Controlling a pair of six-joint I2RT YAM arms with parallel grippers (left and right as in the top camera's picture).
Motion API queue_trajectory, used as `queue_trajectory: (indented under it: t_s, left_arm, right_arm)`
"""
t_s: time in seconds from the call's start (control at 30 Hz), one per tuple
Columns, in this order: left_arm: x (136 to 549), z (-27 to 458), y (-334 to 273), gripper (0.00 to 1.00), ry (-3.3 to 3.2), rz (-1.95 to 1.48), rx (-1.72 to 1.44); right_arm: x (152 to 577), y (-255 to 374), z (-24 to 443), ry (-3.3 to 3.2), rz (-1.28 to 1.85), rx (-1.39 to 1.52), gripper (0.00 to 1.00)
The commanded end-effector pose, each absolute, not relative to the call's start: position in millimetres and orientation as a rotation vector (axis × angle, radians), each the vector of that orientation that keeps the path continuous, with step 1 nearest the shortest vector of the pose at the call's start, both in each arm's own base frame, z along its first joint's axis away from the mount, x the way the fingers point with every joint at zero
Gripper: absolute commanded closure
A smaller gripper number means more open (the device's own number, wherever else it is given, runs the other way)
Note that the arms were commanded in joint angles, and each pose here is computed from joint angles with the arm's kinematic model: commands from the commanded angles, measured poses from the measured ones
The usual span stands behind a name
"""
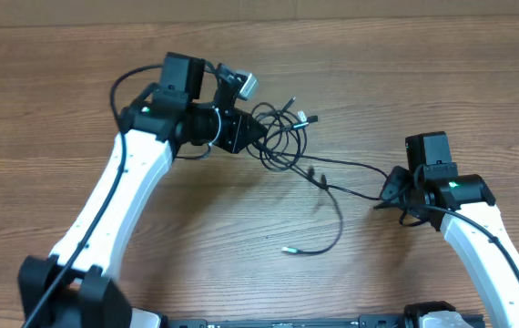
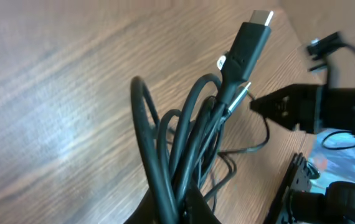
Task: Untangle cables
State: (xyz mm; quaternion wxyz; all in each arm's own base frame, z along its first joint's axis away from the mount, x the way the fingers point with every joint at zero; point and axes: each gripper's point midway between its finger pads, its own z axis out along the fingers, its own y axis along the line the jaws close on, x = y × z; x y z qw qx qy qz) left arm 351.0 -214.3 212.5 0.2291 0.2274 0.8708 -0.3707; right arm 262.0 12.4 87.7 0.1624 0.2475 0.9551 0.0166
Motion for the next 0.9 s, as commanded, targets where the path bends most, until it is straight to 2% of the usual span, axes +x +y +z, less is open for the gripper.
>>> queue_trajectory:
  t_s: [0.0, 0.23, 0.37, 0.43, 0.53, 0.77, 0.87]
  left_arm:
    - [355.2, 258.3, -206.1, 0.96, 2.238, -0.927, 0.674]
    - [363.5, 318.2, -178.2, 0.96, 2.052, -0.855, 0.588]
    - [369.1, 326.4, -158.9, 0.96, 2.042, -0.846, 0.514]
    - [366.2, 324.1, -160.0, 0.96, 2.055, -0.871, 0.514]
    - [361.0, 317.6, -167.8, 0.96, 2.083, -0.891, 0.53]
    - [347.6, 293.1, -206.1, 0.96, 2.152, -0.969, 0.632]
    - [332.6, 284.1, -235.7, 0.96, 2.168, -1.154, 0.7]
  right_arm:
    - [262.3, -8.1, 92.3, 2.685, -0.092, 0.747, 0.52]
    - [256.9, -20.4, 93.1, 2.677, -0.196, 0.757, 0.44]
    - [260.9, -18.1, 93.8, 2.657, -0.166, 0.783, 0.37]
    - [266.1, -11.7, 94.3, 2.652, -0.108, 0.775, 0.3]
    - [276.4, 10.1, 95.5, 2.67, 0.064, 0.693, 0.21]
    - [292.8, 102.1, 126.2, 2.619, 0.722, 0.074, 0.18]
    - [291.5, 147.4, 166.4, 2.418, 1.089, -0.205, 0.18]
